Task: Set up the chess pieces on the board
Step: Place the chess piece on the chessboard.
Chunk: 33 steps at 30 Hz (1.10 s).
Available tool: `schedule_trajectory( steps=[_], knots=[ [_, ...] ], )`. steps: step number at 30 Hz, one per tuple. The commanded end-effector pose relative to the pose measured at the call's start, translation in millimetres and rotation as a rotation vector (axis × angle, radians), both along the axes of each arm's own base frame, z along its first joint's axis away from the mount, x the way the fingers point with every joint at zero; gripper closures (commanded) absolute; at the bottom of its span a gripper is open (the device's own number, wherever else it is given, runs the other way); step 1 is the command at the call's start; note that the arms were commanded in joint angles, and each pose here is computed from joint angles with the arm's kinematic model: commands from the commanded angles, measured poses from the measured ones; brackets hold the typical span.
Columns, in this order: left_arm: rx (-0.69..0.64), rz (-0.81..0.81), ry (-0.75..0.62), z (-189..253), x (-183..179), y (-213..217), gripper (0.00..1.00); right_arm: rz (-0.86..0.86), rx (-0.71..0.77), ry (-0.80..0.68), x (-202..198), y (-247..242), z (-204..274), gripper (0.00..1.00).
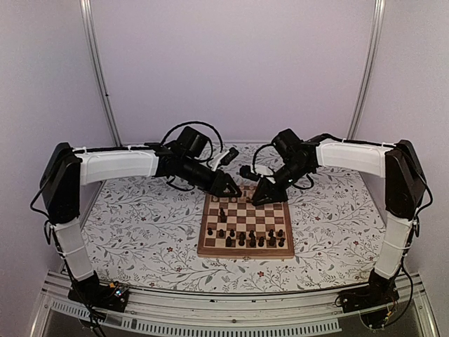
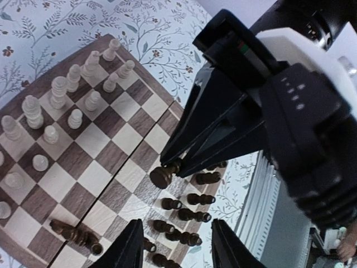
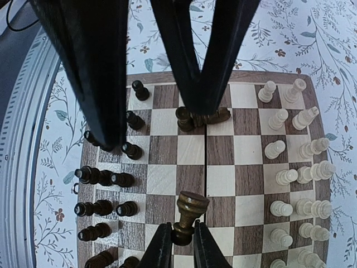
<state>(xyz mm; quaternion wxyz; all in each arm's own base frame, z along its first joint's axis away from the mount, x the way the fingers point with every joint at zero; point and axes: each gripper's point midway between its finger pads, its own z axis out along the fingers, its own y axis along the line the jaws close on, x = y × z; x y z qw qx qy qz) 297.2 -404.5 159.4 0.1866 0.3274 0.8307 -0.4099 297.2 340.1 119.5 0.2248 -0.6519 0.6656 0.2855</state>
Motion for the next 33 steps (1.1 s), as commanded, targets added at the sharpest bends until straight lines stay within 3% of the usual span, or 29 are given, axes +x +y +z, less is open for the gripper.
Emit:
schedule_trajectory(
  steps=[1,11,23,25,29,33],
  knots=[
    [-0.157,-0.058,0.088,8,-9,-19,0.55,0.012,0.076,0.016,-5,6,33,0.86],
    [-0.193,-0.085,0.145,-8,-12,-32,0.57,0.043,0.107,0.038,-13,8,42,0.86],
    [-0.216,-0.113,0.178,-16,-12,-39,0.77,0.048,0.109,0.040,-15,8,44,0.85],
    [-0.222,-0.114,0.181,-16,-11,-40,0.77,0.049,0.110,0.042,-15,8,44,0.85],
    [-0.219,-0.106,0.180,-18,-9,-41,0.67,0.052,0.115,0.043,-16,9,45,0.85],
    [-0.214,-0.098,0.178,-21,-7,-40,0.67,0.053,0.113,0.045,-16,8,44,0.86]
  ],
)
